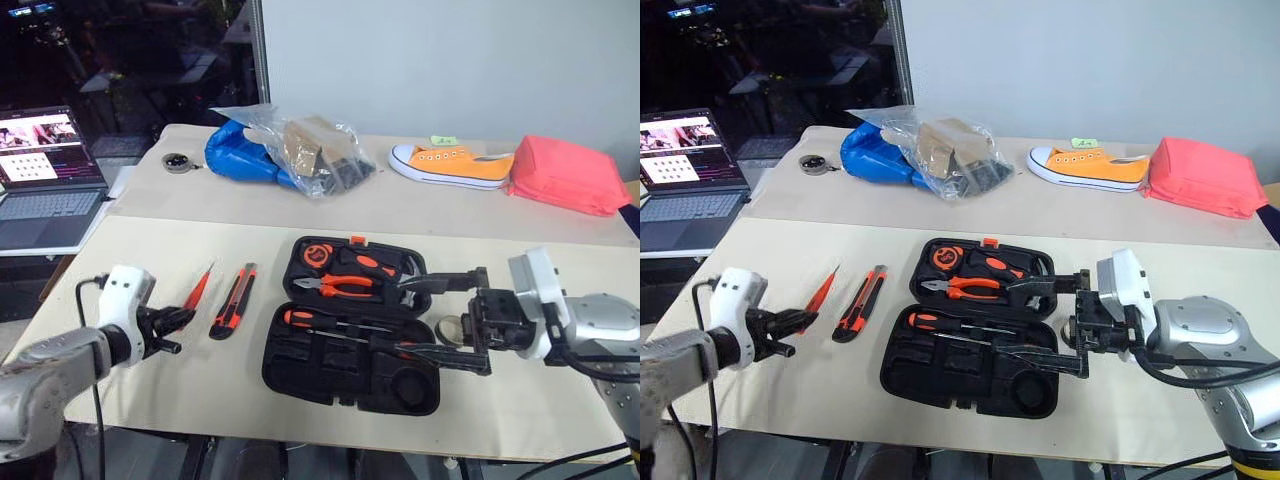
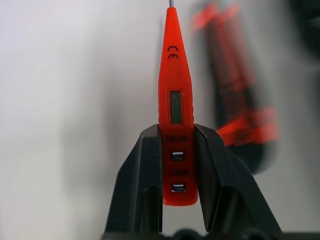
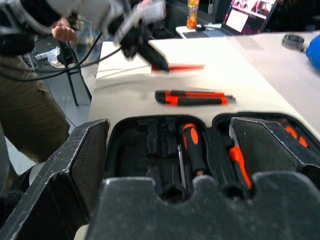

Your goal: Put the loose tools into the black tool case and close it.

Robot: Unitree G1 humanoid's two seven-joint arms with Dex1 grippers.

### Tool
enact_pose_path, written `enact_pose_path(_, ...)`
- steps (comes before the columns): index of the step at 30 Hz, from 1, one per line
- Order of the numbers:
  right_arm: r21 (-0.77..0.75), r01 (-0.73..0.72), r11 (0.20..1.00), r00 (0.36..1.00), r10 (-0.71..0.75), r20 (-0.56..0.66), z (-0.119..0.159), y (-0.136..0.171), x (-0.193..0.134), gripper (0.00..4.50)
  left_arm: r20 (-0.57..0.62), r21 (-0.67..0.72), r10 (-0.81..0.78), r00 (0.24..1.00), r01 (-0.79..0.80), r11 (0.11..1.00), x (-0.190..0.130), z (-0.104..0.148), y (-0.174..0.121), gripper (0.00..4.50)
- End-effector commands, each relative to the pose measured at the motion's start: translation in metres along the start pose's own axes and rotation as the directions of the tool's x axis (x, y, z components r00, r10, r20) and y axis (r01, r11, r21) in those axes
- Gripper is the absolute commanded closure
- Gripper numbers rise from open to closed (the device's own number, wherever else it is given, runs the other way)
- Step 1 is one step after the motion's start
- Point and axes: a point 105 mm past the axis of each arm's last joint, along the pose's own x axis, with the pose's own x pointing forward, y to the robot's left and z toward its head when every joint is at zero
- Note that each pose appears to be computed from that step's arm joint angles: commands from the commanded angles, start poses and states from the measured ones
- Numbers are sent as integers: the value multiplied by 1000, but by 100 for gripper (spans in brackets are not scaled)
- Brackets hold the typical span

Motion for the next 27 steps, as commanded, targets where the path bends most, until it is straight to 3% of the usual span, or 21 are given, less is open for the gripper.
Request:
enact_pose_path(1, -45, 19, 999, 1000, -19, -5, 7, 5, -12, 0, -50, 319, -317, 947, 315, 894, -2, 37, -49, 406)
enact_pose_path(5, -30, 55, 998, 996, -57, -74, -3, 12, -31, 0, -213, 463, -474, 855, 515, 721, 28, 36, -78, 406)
enact_pose_path(10, -3, 98, 995, 983, -97, -153, -10, 23, -59, 0, -355, 506, -562, 747, 659, 556, 63, 32, -109, 406)
enact_pose_path(16, -17, 125, 992, 974, -126, -188, -7, 28, -74, 0, -430, 508, -573, 697, 712, 485, 82, 26, -123, 406)
enact_pose_path(27, -61, 22, 998, 982, -33, -186, 7, 20, -66, 0, -524, 535, -530, 667, 741, 405, 92, 7, -116, 406)
